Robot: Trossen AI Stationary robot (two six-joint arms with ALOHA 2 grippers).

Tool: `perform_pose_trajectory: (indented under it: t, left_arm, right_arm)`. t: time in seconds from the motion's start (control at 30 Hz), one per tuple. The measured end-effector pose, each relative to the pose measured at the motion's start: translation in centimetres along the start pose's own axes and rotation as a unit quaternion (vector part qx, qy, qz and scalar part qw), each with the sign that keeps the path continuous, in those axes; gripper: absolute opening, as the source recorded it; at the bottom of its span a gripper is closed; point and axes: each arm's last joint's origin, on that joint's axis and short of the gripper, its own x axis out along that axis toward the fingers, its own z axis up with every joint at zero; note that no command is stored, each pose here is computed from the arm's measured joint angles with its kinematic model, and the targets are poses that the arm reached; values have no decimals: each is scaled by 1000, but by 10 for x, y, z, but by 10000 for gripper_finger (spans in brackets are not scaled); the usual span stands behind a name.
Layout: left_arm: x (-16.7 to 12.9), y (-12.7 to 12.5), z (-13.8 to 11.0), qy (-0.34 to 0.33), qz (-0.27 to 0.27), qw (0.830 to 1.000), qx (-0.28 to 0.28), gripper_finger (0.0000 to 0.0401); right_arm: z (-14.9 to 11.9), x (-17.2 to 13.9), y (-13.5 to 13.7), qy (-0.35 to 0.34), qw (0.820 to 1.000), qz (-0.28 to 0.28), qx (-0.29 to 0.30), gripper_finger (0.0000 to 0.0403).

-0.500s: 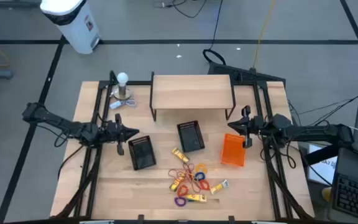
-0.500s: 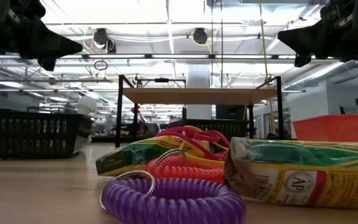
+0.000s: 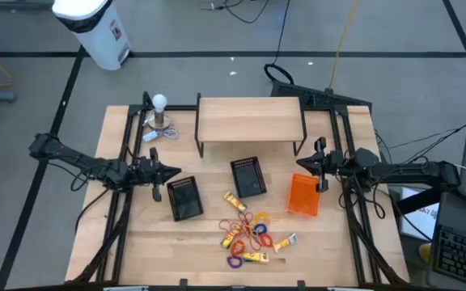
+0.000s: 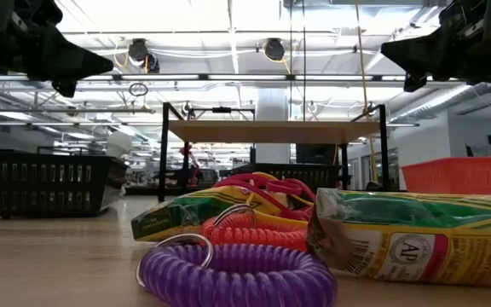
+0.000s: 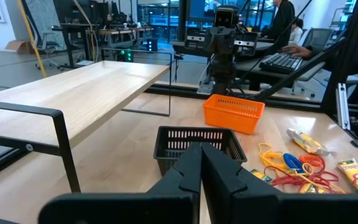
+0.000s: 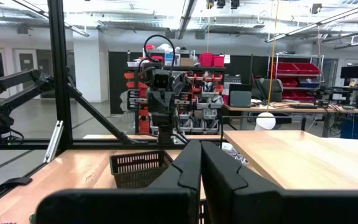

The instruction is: Pick & Place Office Desk Supplies

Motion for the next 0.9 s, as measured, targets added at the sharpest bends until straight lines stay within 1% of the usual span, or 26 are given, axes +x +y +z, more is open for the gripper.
perform_pose_trajectory:
  t: [0.17,0.27,0.33,0.37,0.43,0.53,0.63,0.73,0.77,0.83,0.9]
  left_arm:
    - [0,0,6,-29,-2,1000,-10,8]
    - [-1,-1,12,-55,-3,998,-5,8]
    - [-1,-1,15,-69,-3,998,-2,8]
    - [-1,-1,16,-75,-3,997,-2,8]
    - [-1,0,18,-83,1,996,-7,8]
    - [-2,1,20,-95,14,994,-49,8]
    - [-2,2,22,-104,34,990,-84,8]
    - [-2,4,32,-123,37,979,-161,7]
    - [-1,3,37,-120,32,978,-169,5]
    - [4,-1,45,-90,22,983,-156,3]
    - [12,-5,49,-53,29,988,-144,2]
  right_arm:
    - [0,0,0,-2,1000,0,0,4]
    - [4,0,0,-19,1000,2,8,4]
    - [5,0,1,-23,999,17,41,4]
    - [5,0,2,-26,998,29,46,4]
    - [7,0,3,-34,997,51,36,4]
    - [7,-1,4,-35,996,73,29,4]
    - [8,-1,4,-42,997,64,28,4]
    - [9,-1,4,-43,997,64,24,4]
    - [9,-1,4,-44,997,64,16,4]
    - [9,-1,4,-46,997,63,-1,4]
    - [9,-1,4,-46,997,63,-7,4]
